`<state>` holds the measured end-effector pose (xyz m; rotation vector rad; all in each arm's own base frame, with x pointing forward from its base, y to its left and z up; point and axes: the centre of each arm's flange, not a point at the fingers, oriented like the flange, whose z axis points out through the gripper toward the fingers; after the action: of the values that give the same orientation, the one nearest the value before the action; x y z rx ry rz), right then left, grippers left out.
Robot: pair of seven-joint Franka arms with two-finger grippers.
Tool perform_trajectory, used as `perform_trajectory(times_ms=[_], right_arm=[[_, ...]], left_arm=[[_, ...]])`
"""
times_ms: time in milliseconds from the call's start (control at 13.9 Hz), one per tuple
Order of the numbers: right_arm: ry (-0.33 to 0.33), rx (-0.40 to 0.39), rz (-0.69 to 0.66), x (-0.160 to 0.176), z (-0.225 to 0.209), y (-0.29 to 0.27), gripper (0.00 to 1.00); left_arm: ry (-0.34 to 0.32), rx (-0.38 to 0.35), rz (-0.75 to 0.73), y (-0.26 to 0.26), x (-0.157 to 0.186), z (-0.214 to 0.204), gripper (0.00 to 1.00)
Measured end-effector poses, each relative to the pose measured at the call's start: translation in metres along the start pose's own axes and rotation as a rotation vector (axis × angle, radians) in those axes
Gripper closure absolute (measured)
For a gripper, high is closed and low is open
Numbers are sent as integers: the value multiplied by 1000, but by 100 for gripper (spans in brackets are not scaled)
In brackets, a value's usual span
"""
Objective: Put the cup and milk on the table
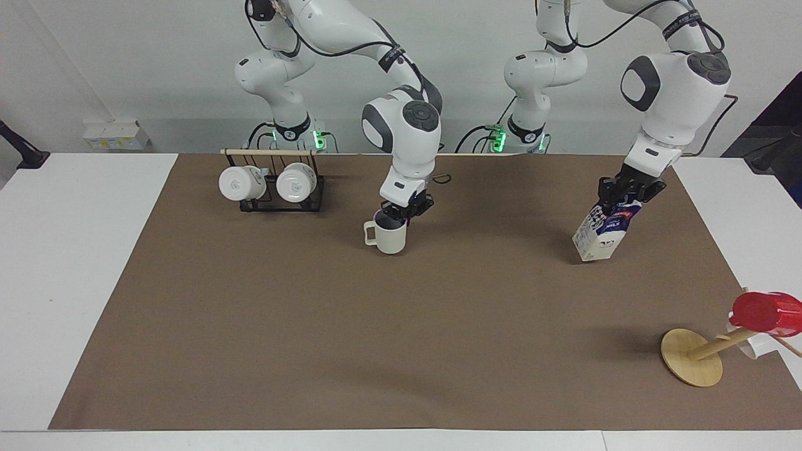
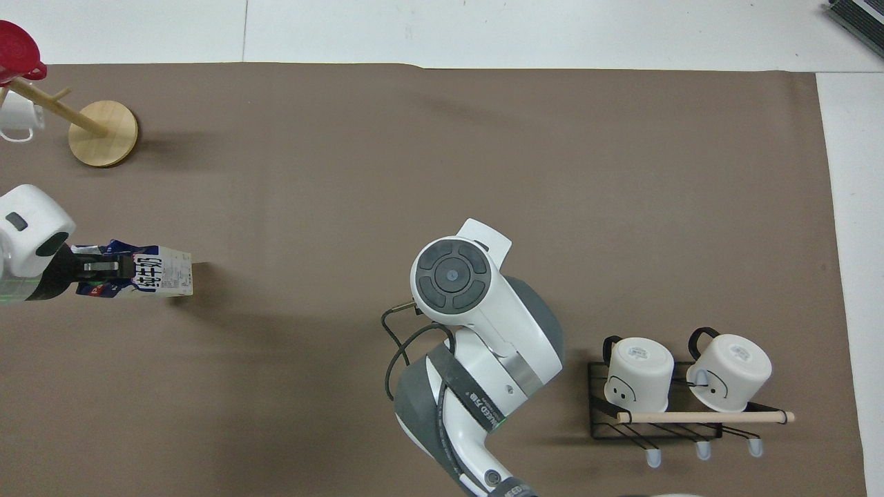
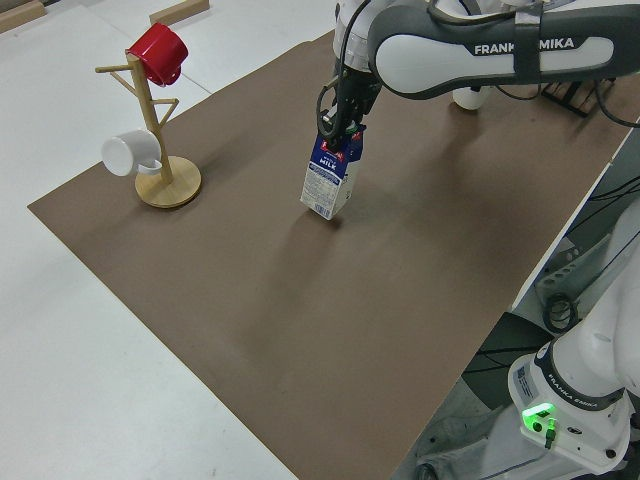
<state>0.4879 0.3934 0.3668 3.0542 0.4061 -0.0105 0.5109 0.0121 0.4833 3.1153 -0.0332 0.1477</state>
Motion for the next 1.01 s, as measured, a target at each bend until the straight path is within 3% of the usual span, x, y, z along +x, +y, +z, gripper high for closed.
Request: perform_trajectory(times_ms=[722, 1010], right_arm=[[4, 0, -28, -2, 14, -5, 96], [5, 1, -108, -2, 15, -4, 96]], left_arm=[[-23, 0, -38, 24, 3, -16, 57], [-35, -2, -63, 46, 4, -22, 57]])
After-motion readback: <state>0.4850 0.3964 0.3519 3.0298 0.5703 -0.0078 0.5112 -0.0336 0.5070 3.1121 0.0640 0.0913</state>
